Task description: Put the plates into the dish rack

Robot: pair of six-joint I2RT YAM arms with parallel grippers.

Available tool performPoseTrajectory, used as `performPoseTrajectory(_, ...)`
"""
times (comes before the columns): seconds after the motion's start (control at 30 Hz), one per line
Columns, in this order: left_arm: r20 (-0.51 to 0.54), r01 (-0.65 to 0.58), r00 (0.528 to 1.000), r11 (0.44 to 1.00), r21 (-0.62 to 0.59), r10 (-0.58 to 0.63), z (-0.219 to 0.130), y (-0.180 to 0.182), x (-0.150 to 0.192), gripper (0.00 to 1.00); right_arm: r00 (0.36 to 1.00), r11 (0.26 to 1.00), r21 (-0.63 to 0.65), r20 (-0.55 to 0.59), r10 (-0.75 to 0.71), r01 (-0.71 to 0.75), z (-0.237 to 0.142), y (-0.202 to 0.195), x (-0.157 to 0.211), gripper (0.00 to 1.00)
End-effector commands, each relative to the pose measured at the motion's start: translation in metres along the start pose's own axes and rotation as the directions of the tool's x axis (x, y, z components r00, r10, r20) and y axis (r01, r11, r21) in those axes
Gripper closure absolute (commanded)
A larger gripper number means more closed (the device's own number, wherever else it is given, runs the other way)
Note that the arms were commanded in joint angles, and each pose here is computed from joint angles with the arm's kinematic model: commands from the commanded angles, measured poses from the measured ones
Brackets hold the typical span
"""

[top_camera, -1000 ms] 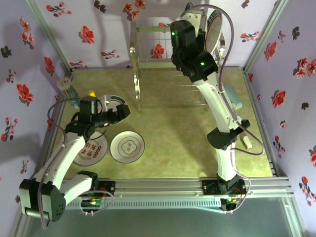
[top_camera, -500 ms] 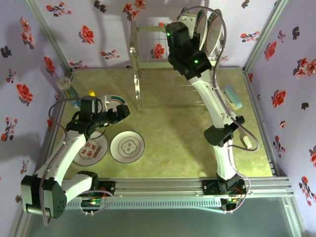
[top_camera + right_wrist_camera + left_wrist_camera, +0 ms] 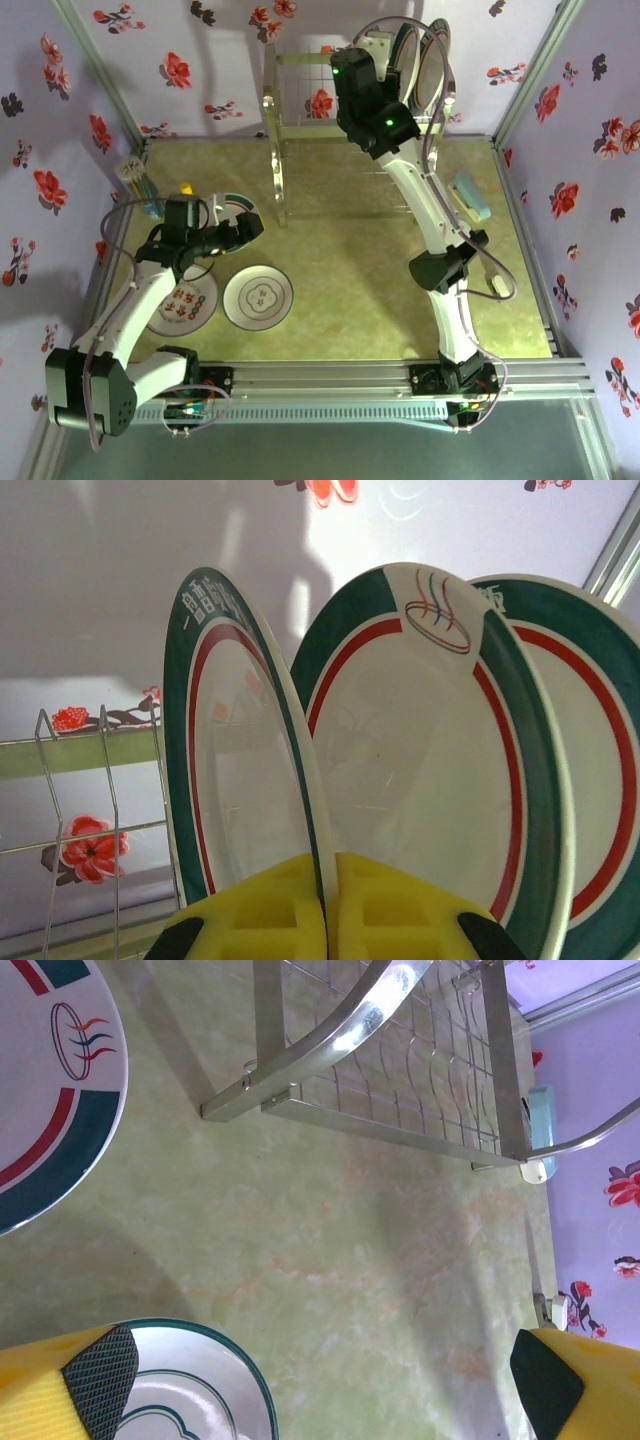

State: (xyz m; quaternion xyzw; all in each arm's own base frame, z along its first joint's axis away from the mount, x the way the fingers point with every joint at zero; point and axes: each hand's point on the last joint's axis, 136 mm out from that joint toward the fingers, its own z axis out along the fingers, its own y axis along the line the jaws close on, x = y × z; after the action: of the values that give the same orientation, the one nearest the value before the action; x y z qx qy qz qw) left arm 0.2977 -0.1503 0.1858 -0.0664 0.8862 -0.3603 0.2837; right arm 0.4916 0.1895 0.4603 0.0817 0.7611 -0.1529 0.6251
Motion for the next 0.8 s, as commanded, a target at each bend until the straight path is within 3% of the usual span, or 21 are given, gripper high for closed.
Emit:
performPoseTrajectory(0.0,0.009,-0.028,1.000,1.000,0.007,0.028,-0.001,-0.001,-0.005,0.00,0.996,0.996,0.025,0.039,0.085,-0.086,0.001,-0.011,-0.015,1.00)
performPoseTrajectory(0.77,-0.001,-0.020,1.000,1.000,0.006,0.020,0.003,0.005,-0.005,0.00,0.997,0.997,0.002,-0.013,0.071,-0.071,0.016,0.007,0.010,1.00)
